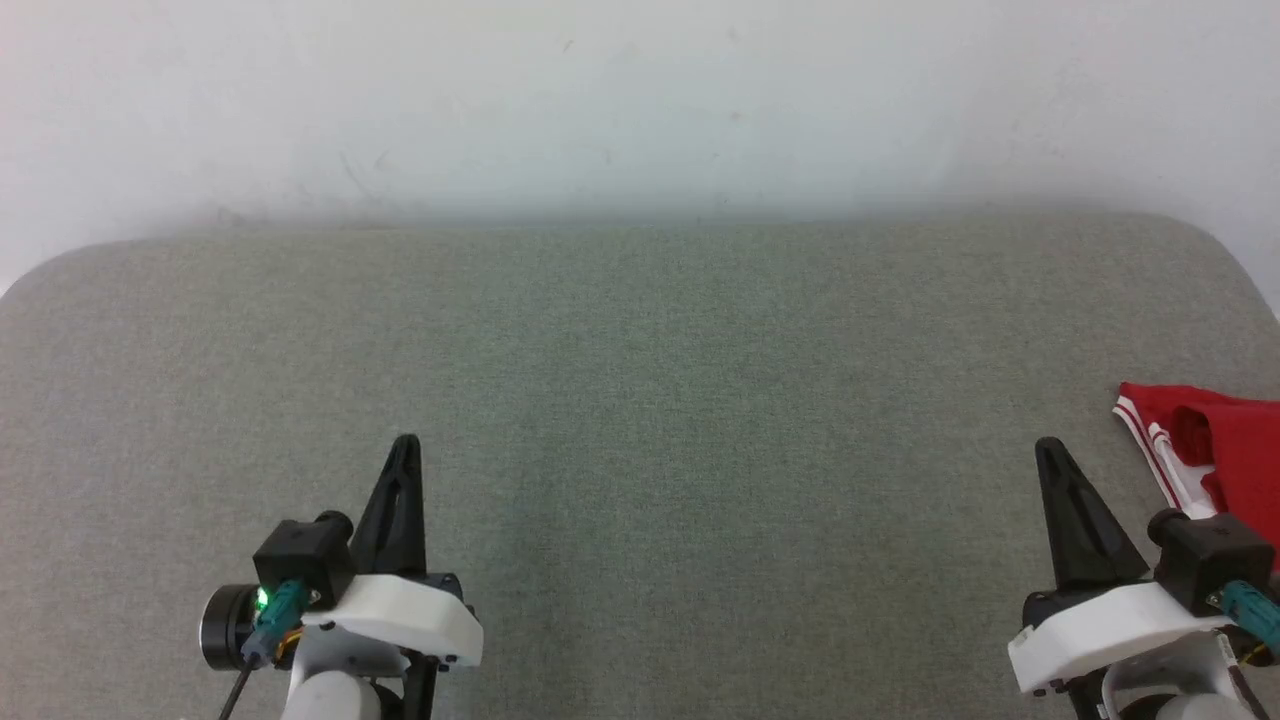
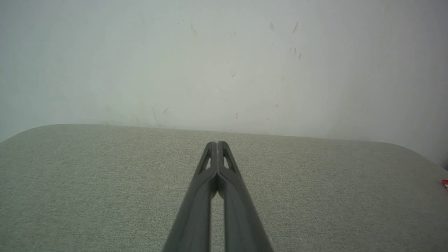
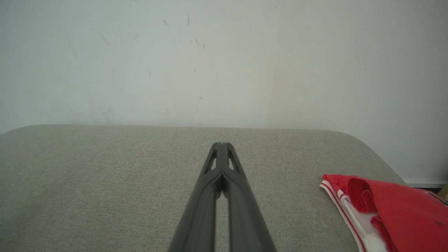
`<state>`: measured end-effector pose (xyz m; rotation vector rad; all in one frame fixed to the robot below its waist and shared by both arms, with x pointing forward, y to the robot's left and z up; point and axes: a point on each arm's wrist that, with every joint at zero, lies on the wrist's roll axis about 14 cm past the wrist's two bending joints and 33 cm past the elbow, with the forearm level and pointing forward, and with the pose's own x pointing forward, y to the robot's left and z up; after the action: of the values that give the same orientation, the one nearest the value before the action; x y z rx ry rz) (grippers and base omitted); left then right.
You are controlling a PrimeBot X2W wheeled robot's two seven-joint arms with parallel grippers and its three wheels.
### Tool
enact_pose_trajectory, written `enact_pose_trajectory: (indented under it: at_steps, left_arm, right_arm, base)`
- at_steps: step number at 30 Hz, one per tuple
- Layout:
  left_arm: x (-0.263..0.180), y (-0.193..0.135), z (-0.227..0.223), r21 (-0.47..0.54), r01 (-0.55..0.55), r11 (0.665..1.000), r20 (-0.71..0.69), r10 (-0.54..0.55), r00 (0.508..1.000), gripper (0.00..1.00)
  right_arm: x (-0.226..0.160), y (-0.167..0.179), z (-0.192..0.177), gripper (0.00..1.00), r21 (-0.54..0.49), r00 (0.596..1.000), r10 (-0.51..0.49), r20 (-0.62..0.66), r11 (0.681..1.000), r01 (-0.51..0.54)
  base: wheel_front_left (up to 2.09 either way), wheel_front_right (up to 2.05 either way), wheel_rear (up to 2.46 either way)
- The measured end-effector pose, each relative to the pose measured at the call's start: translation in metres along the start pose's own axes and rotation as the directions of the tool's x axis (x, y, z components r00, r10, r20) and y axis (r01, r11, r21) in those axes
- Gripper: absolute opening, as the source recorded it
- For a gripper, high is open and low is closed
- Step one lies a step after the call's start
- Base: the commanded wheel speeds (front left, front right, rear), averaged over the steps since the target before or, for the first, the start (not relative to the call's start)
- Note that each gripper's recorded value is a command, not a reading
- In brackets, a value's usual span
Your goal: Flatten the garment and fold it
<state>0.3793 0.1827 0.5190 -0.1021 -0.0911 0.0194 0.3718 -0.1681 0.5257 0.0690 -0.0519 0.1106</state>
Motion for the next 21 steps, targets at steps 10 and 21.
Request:
enact_pose_trajectory:
  at_steps: [10, 21]
  left_arm:
    - [0.0012, -0.001, 0.0027, 0.01, 0.004, 1.0, -0.002, -0.004, 1.0, 0.0]
    - [0.0018, -0.0023, 0.005, 0.028, 0.01, 1.0, -0.008, -0.01, 1.0, 0.0]
  right_arm:
    - [-0.0008, 0.0003, -0.0009, 0.0, -0.013, 1.0, 0.001, -0.009, 1.0, -0.001]
    - [-0.0013, 0.0014, -0.0013, 0.0, -0.023, 1.0, 0.004, -0.017, 1.0, -0.005]
  base:
    - [0.0, 0.0, 0.0]
    - [0.0, 0.0, 0.0]
